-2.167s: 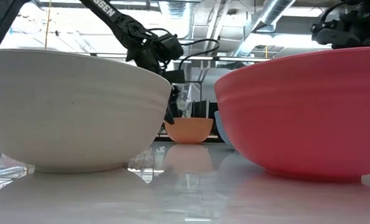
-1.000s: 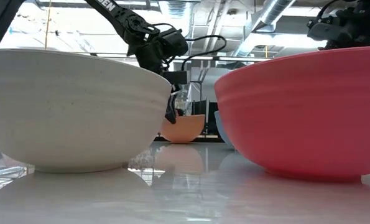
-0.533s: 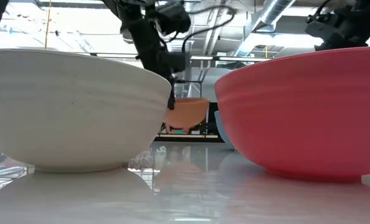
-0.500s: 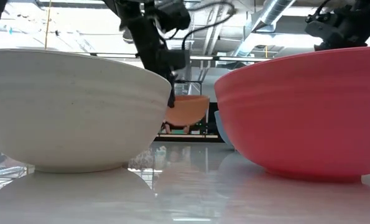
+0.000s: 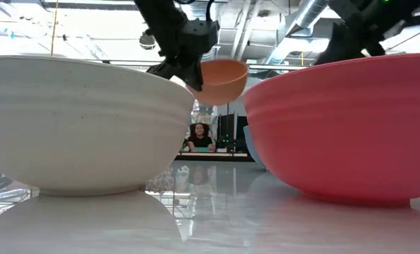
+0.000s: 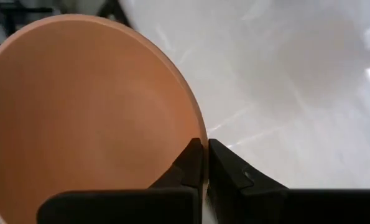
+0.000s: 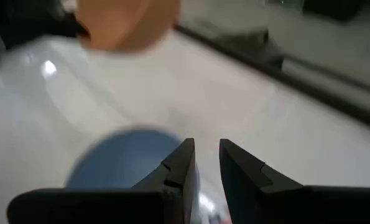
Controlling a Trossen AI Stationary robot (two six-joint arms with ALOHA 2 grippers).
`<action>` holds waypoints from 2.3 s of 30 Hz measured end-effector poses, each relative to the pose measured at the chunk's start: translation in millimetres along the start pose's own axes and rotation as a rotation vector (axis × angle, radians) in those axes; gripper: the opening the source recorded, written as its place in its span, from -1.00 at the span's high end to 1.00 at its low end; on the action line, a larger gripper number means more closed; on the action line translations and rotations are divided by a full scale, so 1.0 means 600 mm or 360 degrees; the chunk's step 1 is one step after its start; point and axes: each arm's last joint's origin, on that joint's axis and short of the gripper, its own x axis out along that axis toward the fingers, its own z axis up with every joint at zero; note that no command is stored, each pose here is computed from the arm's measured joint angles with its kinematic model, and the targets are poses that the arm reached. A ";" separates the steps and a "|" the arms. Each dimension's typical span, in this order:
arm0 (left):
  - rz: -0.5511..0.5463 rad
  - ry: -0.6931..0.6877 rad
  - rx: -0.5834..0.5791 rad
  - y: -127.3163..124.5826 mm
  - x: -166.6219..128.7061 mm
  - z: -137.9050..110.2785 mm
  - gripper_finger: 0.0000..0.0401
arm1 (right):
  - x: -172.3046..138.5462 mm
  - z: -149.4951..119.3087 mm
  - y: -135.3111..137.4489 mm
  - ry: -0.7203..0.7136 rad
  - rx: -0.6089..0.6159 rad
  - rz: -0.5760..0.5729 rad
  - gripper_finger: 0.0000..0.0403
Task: Nest bowls inside each other
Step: Stack the brown bowl on top of the pink bowl
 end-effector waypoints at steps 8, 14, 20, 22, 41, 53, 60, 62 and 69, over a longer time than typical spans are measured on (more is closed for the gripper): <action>0.0225 0.0161 0.0072 -0.004 -0.017 0.014 1.00 | 0.000 0.044 0.024 -0.0426 -0.0063 -0.0091 0.53; 0.0320 0.0211 0.0083 0.004 -0.019 0.017 1.00 | 0.018 0.076 0.041 -0.0594 -0.0137 -0.0146 0.53; 0.0373 0.0227 0.0039 0.007 -0.021 0.020 1.00 | 0.048 0.092 0.060 -0.0684 -0.0363 -0.0253 0.53; 0.0394 0.0251 0.0048 0.007 -0.023 0.021 1.00 | 0.059 0.094 0.066 -0.0701 -0.0434 -0.0291 0.53; 0.0536 0.0214 0.0138 0.011 -0.049 0.047 1.00 | 0.099 0.130 0.057 -0.0897 -0.0396 -0.0001 0.07; 0.0580 0.0149 0.0206 0.024 -0.050 0.052 1.00 | 0.125 0.133 0.054 -0.0901 -0.0371 -0.0074 -0.03; 0.0579 0.0126 0.0224 0.025 -0.051 0.053 1.00 | 0.144 0.148 0.062 -0.0887 -0.0231 -0.0125 0.11; 0.0576 0.0122 0.0233 0.024 -0.051 0.054 1.00 | 0.148 0.149 0.064 -0.0865 -0.0177 -0.0157 0.22; 0.0552 0.0085 0.0324 0.021 -0.050 0.056 1.00 | 0.158 0.139 0.061 -0.0709 -0.0122 -0.0198 0.82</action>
